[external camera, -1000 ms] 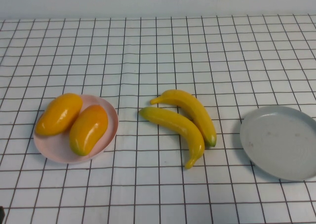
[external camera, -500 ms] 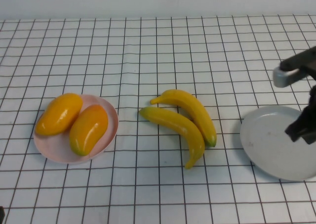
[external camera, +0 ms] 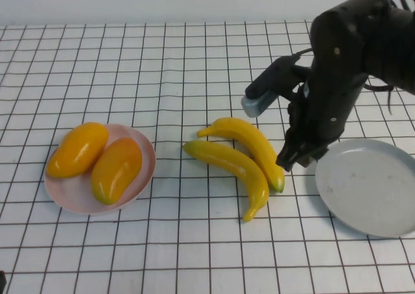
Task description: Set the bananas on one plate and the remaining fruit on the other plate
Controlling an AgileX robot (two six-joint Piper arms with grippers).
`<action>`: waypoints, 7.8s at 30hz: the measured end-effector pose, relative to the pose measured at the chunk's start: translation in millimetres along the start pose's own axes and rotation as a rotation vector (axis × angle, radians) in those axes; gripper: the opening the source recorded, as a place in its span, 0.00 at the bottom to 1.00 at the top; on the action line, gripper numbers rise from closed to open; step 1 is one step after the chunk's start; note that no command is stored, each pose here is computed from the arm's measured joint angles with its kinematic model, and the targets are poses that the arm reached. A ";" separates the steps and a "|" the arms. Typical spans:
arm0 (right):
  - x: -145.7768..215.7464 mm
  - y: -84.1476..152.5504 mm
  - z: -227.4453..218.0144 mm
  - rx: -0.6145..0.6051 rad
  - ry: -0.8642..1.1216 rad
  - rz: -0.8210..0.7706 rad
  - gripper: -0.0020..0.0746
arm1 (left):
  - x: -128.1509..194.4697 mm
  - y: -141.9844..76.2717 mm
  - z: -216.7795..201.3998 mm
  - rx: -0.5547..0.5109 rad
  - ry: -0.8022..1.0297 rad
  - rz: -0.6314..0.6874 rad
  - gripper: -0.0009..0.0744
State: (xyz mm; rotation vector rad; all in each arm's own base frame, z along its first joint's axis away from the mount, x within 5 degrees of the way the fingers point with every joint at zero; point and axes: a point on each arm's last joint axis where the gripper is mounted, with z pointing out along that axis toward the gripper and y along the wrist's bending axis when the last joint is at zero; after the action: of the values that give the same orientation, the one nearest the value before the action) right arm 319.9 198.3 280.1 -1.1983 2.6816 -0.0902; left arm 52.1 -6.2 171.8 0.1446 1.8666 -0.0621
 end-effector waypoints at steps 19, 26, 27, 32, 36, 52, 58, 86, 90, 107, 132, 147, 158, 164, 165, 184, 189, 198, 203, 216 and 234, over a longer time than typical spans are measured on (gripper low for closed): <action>-82.3 21.2 53.2 -0.141 -0.071 -0.067 0.65 | 0.0 0.0 0.0 0.000 0.000 0.000 0.01; -85.4 29.0 93.9 -0.142 0.015 -0.098 0.62 | 0.0 0.0 0.0 0.000 0.000 0.000 0.01; -85.2 28.6 97.8 -0.134 0.025 -0.096 0.60 | 0.0 0.0 0.0 0.000 0.000 0.000 0.01; -89.4 23.3 96.1 -0.085 0.020 -0.027 0.45 | 0.0 0.0 0.0 0.000 0.000 0.000 0.01; -94.6 17.0 60.7 -0.051 -0.068 0.039 0.45 | 0.0 0.0 0.0 0.000 0.000 0.000 0.01; 93.6 -74.3 6.5 0.118 0.123 0.485 0.45 | 0.0 0.0 0.0 0.000 0.000 0.000 0.01; 109.7 -94.0 32.0 0.121 0.124 0.533 0.45 | 0.0 0.0 0.0 0.000 0.000 0.000 0.01; -12.1 -37.0 18.1 0.038 -0.179 0.128 0.63 | 0.0 0.0 0.0 0.000 0.000 0.000 0.01; -42.6 -28.5 50.1 0.000 -0.152 0.103 0.68 | 0.0 0.0 0.0 0.000 0.000 0.000 0.01; -85.0 -37.5 79.5 -0.040 -0.062 0.175 0.43 | 0.0 0.0 0.0 0.000 0.000 0.000 0.01; 118.3 -95.7 56.9 0.104 0.019 0.597 0.43 | 0.0 0.0 0.0 0.000 0.000 0.000 0.01; 110.3 -102.6 54.2 0.111 0.016 0.640 0.50 | 0.0 0.0 0.0 0.000 0.000 0.000 0.01; 140.5 -45.4 -54.2 -0.018 -0.567 0.655 0.02 | 0.0 0.0 0.0 0.000 0.000 0.000 0.01; 180.6 -10.4 -86.8 0.018 -0.821 0.621 0.01 | 0.0 0.0 0.0 0.000 0.000 0.000 0.01; 186.9 -5.7 -89.4 0.027 -0.843 0.617 0.01 | 0.0 0.0 0.0 0.000 0.000 0.000 0.01; 243.6 35.8 -113.2 0.170 -0.984 0.456 0.01 | 0.0 0.0 0.0 0.000 0.000 0.000 0.01; 250.0 41.2 -100.1 0.175 -1.035 0.469 0.01 | 0.0 0.0 0.0 0.000 0.000 0.000 0.01; 267.5 45.7 -67.9 0.332 -1.129 0.438 0.01 | 0.0 0.0 0.0 0.000 0.000 0.000 0.01; 276.6 44.6 -67.2 0.472 -1.224 0.422 0.01 | 0.0 0.0 0.0 0.000 0.000 0.000 0.01; 309.1 51.4 -38.6 0.665 -1.220 0.537 0.01 | 0.0 0.0 0.0 0.000 0.000 0.000 0.01; 333.4 74.4 34.4 0.488 -1.112 0.734 0.01 | 0.0 0.0 0.0 0.000 0.000 0.000 0.01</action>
State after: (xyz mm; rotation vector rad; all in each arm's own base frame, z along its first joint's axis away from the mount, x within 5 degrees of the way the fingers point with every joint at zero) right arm 55.9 1.4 183.1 0.0120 1.7478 0.0332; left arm 52.1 -6.2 171.8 0.1446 1.8666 -0.0621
